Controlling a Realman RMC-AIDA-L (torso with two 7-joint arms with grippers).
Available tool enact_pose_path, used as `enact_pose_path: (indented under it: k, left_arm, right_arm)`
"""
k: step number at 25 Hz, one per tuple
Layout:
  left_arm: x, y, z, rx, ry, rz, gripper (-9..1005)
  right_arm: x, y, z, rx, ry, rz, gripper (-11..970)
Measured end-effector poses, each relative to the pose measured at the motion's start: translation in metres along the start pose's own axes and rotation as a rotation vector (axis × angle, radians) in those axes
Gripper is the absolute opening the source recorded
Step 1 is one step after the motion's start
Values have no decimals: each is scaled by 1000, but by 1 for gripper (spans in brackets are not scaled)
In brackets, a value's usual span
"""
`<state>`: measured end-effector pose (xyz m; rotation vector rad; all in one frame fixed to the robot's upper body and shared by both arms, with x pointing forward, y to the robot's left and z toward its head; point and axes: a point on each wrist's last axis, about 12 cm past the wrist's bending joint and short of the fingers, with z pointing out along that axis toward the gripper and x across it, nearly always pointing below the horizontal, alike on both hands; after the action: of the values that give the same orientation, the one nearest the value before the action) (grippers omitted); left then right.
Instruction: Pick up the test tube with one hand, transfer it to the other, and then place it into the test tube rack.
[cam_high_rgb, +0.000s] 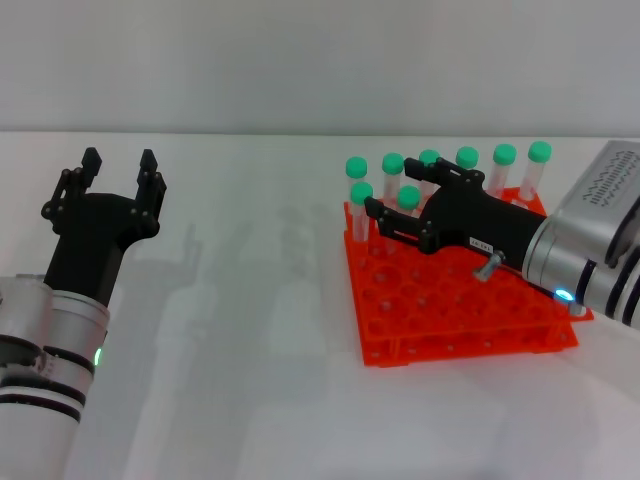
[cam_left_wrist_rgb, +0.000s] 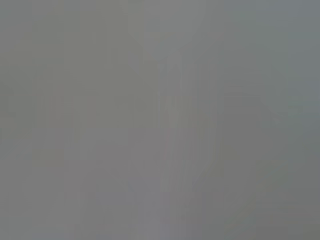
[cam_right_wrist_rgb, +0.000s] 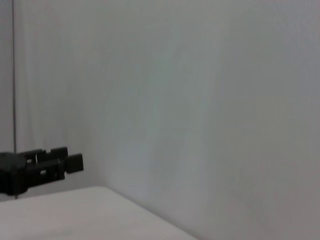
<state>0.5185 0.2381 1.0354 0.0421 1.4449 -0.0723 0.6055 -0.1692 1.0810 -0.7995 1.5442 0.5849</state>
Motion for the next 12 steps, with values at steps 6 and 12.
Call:
enact_pose_path:
  k: [6,12]
  left_arm:
    - [0,0,0,0,0,0,623]
    - [0,3,1,-17,0,-3,629]
  right_arm:
    - [-6,-8,-11,53,-99,44,798]
    - [-7,-31,-46,260,-252,18,872]
